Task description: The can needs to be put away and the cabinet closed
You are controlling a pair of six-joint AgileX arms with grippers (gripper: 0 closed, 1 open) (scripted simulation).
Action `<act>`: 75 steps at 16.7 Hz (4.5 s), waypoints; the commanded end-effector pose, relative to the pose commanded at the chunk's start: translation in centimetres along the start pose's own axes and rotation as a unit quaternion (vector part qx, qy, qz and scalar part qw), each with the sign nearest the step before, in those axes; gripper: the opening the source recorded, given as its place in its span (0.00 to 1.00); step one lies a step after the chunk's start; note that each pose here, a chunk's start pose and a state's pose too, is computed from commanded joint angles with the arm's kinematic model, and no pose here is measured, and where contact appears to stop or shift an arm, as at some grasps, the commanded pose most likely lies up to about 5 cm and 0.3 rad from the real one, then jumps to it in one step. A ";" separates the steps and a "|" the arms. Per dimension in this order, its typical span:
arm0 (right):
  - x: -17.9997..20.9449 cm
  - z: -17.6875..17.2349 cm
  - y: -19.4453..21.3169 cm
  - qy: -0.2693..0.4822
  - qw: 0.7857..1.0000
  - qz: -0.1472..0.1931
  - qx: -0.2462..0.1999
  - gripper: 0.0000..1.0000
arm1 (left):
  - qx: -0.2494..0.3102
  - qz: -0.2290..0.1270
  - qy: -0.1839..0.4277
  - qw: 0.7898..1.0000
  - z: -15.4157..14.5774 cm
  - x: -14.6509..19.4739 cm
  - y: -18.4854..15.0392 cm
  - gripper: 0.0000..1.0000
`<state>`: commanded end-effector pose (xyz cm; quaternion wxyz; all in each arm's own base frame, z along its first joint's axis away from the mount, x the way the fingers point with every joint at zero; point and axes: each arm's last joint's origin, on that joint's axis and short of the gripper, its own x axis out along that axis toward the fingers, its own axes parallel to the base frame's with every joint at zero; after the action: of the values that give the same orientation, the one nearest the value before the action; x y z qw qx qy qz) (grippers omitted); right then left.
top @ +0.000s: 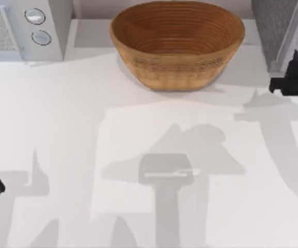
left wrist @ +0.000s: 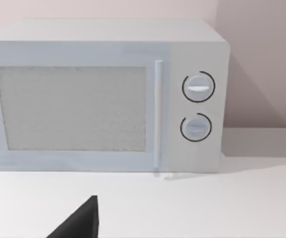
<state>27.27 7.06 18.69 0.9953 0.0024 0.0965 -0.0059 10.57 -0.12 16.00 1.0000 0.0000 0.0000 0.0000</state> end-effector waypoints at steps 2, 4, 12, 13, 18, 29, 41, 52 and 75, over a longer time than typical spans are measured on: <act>-1.1 0.5 -0.7 -0.006 1.000 0.000 0.001 0.00 | 0.000 0.000 0.000 1.000 0.0 0.0 0.0 1.00; -2.8 1.1 -1.6 -0.015 1.000 0.000 0.003 0.00 | 0.000 0.000 0.000 1.000 0.0 0.0 0.0 1.00; -11.6 0.1 -5.6 -0.061 0.998 0.003 0.005 0.00 | 0.000 0.000 0.000 1.000 0.0 0.0 0.0 1.00; -12.5 -0.4 -6.0 -0.067 0.998 0.003 0.005 0.00 | 0.000 0.000 0.000 1.000 0.0 0.0 0.0 1.00; -15.2 -3.7 -7.1 -0.089 0.996 0.004 0.001 0.00 | 0.000 0.000 0.000 1.000 0.0 0.0 0.0 1.00; -15.8 -5.7 -7.4 -0.097 0.995 0.007 -0.002 0.00 | 0.000 0.000 0.000 1.000 0.0 0.0 0.0 1.00; -15.9 12.5 -6.1 -0.077 0.997 0.009 -0.003 0.00 | 0.000 0.000 0.000 1.000 0.0 0.0 0.0 1.00; -8.7 30.2 -2.7 -0.092 0.996 0.007 -0.003 0.00 | 0.000 0.000 0.000 1.000 0.0 0.0 0.0 1.00; 3.5 36.8 -2.0 -0.099 0.995 0.004 -0.002 0.00 | 0.000 0.000 0.000 1.000 0.0 0.0 0.0 1.00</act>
<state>37.78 4.81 54.08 1.0000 0.0006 -0.0025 -0.0023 10.57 -0.12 16.00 1.0000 0.0000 0.0000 0.0000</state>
